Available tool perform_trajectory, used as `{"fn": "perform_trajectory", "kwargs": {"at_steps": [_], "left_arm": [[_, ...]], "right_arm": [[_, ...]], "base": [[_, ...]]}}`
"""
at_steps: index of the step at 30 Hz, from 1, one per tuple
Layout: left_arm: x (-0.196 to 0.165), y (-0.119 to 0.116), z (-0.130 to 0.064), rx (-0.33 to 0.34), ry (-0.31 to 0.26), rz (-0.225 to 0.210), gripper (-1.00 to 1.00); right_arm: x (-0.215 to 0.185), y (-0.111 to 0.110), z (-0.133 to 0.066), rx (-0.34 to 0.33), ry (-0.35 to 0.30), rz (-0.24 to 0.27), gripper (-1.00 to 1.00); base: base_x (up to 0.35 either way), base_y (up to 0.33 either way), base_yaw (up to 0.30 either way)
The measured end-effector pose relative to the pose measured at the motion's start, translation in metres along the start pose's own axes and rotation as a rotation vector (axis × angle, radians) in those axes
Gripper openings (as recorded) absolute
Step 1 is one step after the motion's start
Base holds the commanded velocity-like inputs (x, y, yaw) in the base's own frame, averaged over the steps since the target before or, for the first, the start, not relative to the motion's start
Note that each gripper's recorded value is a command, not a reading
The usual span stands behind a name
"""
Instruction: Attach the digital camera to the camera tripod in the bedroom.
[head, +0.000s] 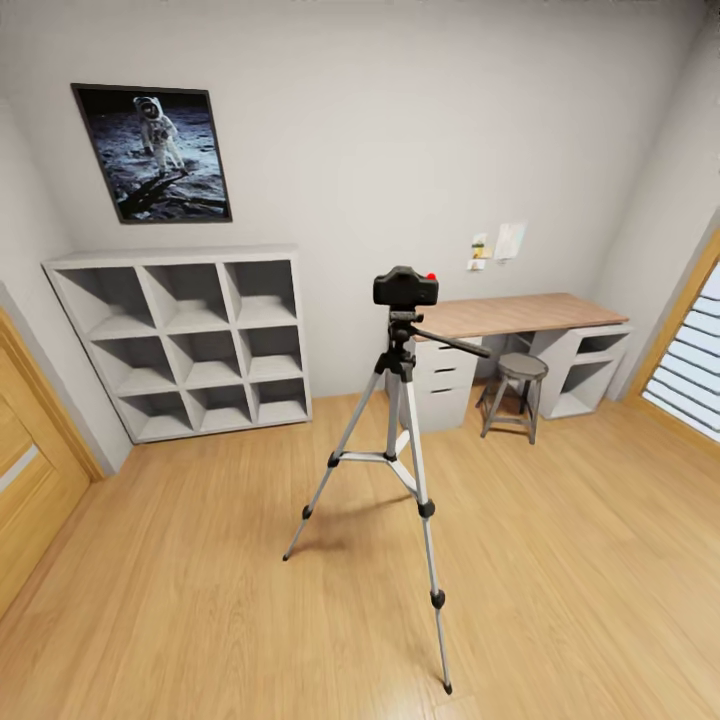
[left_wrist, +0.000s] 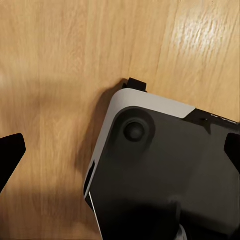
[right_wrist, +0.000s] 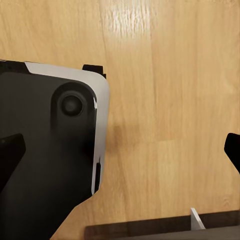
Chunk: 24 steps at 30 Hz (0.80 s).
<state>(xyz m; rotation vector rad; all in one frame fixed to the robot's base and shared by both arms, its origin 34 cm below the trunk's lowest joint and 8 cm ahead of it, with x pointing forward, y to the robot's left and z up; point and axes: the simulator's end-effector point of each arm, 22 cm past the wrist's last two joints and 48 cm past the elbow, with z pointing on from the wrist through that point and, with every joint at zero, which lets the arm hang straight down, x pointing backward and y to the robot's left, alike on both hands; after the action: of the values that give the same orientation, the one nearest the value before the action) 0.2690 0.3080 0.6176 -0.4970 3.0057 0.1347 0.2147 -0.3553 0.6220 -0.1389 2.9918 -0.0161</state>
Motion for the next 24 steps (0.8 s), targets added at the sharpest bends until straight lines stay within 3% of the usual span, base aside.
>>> {"fn": "perform_trajectory", "kwargs": {"at_steps": [24], "left_arm": [[-0.015,-0.004,-0.005,0.012,-0.037,-0.004,1.00]], "right_arm": [[-0.015,-0.001,-0.002,0.004,-0.040,0.000,1.00]], "base": [[0.000,0.000,0.000]]}}
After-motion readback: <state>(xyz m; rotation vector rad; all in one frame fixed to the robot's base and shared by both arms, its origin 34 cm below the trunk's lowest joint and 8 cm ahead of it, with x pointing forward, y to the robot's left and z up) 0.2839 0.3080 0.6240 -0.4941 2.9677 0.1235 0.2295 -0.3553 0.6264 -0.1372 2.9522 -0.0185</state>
